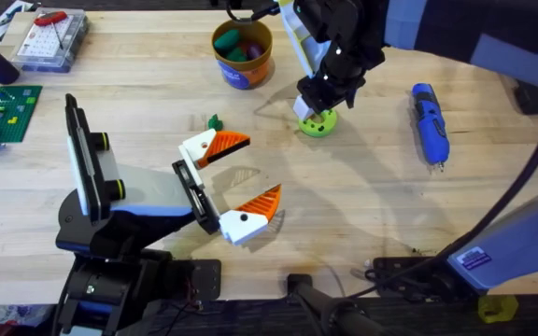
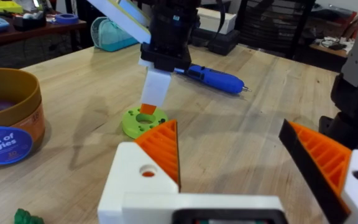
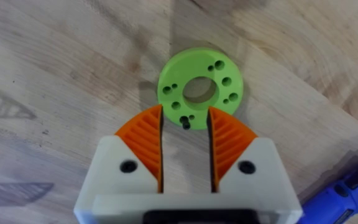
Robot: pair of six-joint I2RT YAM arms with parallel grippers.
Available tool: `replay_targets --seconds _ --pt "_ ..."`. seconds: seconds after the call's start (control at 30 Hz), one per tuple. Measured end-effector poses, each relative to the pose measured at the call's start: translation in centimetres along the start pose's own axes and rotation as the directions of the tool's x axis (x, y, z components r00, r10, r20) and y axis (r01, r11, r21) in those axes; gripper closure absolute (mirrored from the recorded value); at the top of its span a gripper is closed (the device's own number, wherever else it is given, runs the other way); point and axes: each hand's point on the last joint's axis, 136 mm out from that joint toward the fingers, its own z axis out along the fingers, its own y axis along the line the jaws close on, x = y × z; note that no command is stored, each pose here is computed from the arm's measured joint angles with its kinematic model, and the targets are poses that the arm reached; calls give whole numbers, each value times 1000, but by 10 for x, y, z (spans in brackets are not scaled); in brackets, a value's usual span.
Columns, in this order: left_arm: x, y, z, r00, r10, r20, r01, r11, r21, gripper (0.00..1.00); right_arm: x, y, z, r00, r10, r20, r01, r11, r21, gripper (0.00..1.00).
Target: Pick up the gripper from the table and insert it into the empty holder that is missing its gripper. Then pick up a screw, insert it into the mounting hole, and use the screwdriver to tighten it. Finally, clean up the table by picking up the vegetable and placing it into the bucket.
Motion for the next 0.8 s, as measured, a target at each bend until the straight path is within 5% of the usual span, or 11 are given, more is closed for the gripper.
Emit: replay_targets --seconds 0.57,0.8 --pt "0 0 0 1000 1 1 -1 1000 0 14 -5 0 -2 1000 1 22 -1 1000 0 649" --pt "0 0 0 1000 0 0 0 1000 0 14 -10 -1 -30 995 5 100 -5 1000 0 649"
